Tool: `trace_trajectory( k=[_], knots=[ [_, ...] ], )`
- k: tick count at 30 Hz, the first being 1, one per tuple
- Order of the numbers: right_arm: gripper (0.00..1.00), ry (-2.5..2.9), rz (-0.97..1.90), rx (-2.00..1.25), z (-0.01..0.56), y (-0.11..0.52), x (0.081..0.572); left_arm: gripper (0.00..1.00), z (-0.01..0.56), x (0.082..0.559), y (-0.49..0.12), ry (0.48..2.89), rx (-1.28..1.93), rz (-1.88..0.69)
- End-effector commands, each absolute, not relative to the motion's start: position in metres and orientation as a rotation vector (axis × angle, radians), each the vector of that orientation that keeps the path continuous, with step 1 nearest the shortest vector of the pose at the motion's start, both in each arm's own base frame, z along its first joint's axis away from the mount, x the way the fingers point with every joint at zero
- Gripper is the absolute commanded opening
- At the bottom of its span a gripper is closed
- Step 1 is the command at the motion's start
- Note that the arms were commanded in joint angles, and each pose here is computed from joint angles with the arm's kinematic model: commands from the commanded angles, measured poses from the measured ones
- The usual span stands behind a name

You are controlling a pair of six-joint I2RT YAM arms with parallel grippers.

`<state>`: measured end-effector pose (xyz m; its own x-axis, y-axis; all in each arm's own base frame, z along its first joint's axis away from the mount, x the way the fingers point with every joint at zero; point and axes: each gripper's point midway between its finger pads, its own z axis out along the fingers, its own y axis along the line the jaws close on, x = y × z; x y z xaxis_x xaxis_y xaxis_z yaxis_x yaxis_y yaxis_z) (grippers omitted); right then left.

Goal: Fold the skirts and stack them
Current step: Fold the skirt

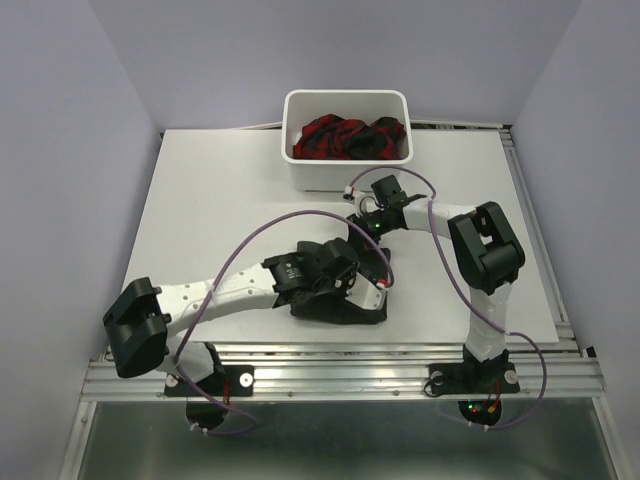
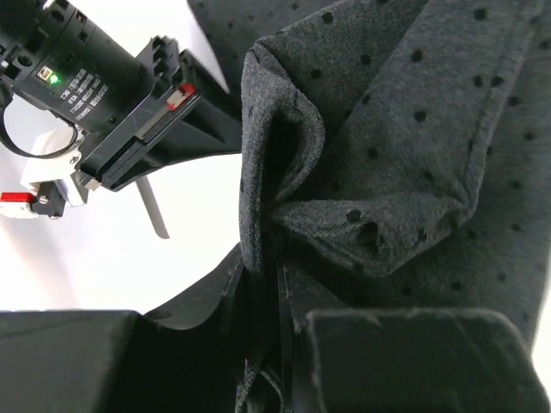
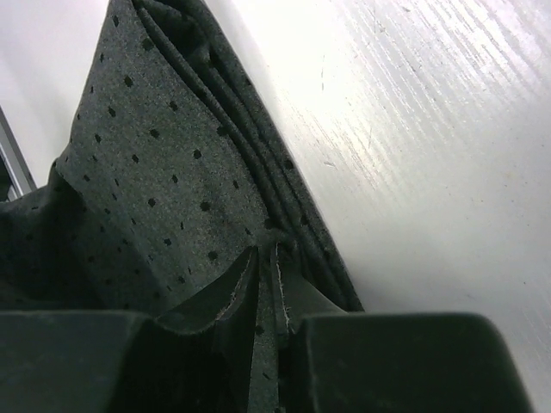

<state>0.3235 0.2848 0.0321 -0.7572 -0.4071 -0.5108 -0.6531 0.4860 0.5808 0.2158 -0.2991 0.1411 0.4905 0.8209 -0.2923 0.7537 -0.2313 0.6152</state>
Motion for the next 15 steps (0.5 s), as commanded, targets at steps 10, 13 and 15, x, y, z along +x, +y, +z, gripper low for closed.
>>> trace_trajectory(
  k=[10, 13, 15],
  knots=[
    [0.17, 2.475, 1.181, -0.913, 0.026, 0.283, 0.307, 0.02, 0.163, 0.284, -0.331, 1.171, 1.887, 0.209],
    [0.17, 2.474, 1.183, -0.913, 0.027, 0.283, 0.307, 0.06, 0.153, 0.282, -0.334, 1.159, 1.913, 0.194],
    [0.17, 2.472, 1.183, -0.910, 0.028, 0.284, 0.308, 0.08, 0.142, 0.284, -0.333, 1.166, 1.923, 0.199]
  ],
)
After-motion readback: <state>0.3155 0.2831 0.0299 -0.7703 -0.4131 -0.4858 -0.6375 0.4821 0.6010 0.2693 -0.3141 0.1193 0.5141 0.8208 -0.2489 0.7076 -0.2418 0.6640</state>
